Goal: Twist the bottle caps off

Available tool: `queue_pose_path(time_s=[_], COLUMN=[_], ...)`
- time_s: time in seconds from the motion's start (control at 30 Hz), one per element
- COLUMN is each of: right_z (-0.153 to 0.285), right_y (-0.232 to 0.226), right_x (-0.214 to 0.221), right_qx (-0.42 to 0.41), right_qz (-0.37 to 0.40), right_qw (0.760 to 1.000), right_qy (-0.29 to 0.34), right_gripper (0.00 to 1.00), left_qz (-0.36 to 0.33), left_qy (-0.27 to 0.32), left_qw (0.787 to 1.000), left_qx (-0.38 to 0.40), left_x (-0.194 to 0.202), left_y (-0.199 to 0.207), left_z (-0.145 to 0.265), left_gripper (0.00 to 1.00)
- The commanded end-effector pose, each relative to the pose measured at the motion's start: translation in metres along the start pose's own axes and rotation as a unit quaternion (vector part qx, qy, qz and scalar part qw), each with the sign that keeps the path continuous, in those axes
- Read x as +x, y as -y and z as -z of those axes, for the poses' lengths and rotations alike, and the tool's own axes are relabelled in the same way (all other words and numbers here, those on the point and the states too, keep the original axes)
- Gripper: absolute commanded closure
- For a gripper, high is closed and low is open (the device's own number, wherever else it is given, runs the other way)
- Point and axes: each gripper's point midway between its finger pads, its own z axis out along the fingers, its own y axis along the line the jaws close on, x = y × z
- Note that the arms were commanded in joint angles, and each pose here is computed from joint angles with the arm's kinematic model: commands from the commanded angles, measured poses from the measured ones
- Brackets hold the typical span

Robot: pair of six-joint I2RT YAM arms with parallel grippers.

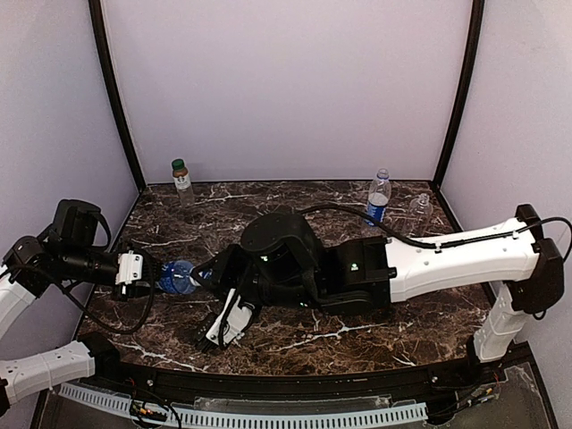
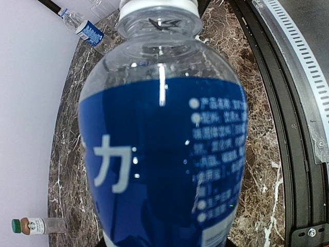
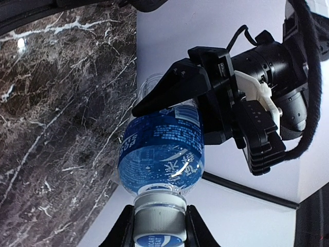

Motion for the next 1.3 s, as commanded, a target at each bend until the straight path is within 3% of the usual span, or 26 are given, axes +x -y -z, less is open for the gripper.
queue_pose_path(time_s=[0.0,0.07,0.13,0.23,0.3,0.47,0.57,0.63,0.7,0.77,0.8,0.93,1.0,1.03,1.1,1.27], right_z=[0.004,0.006,0.005,0.007,0.011,0.027,0.034,0.040,0.049,0.059,0.062,0.059,0.049,0.042,0.030,0.003], right_y=[0.047,0.051,0.050,0.054,0.058,0.062,0.054,0.054,0.066,0.083,0.093,0.114,0.111,0.107,0.103,0.099], right_x=[0.012,0.011,0.014,0.020,0.027,0.032,0.027,0.024,0.031,0.045,0.055,0.094,0.104,0.108,0.115,0.119], right_qx=[0.110,0.132,0.135,0.141,0.151,0.168,0.133,0.107,0.100,0.101,0.102,0.075,0.063,0.059,0.056,0.031], right_qz=[0.084,0.066,0.047,-0.006,-0.042,-0.129,-0.221,-0.304,-0.407,-0.511,-0.564,-0.759,-0.822,-0.841,-0.865,-0.886], right_qw=[0.990,0.988,0.989,0.989,0.986,0.976,0.966,0.946,0.906,0.848,0.811,0.625,0.546,0.520,0.486,0.454], right_qy=[-0.038,-0.036,-0.041,-0.051,-0.059,-0.046,-0.014,0.021,0.059,0.102,0.117,0.164,0.149,0.136,0.111,0.088], right_gripper=[1.00,0.99,0.83,0.31,0.05,0.01,0.01,0.01,0.02,0.01,0.01,0.01,0.01,0.01,0.02,0.10], left_qz=[-0.001,0.004,0.008,0.020,0.026,0.034,0.043,0.044,0.039,0.025,0.020,-0.019,-0.038,-0.047,-0.059,-0.073], left_qy=[0.053,0.054,0.053,0.052,0.053,0.044,0.028,0.019,0.010,0.004,0.001,-0.031,-0.051,-0.067,-0.076,-0.076], left_qw=[0.998,0.998,0.999,0.998,0.998,0.996,0.992,0.987,0.982,0.976,0.974,0.957,0.943,0.933,0.927,0.925], left_qx=[0.023,0.014,0.005,-0.010,-0.022,-0.072,-0.118,-0.154,-0.186,-0.218,-0.226,-0.289,-0.328,-0.349,-0.363,-0.364], left_x=[-0.023,-0.024,-0.025,-0.025,-0.026,-0.023,-0.018,-0.014,-0.010,-0.009,-0.008,0.002,0.007,0.010,0.011,0.009], left_y=[0.006,0.002,-0.001,-0.008,-0.014,-0.034,-0.052,-0.064,-0.074,-0.085,-0.087,-0.105,-0.117,-0.124,-0.129,-0.129], left_z=[0.005,0.006,0.007,0.007,0.007,0.007,0.008,0.011,0.014,0.018,0.019,0.028,0.034,0.039,0.043,0.044], left_gripper=[0.85,0.85,0.85,0.85,0.85,0.85,0.85,0.85,0.85,0.85,0.85,0.85,0.85,0.85,0.85,0.85])
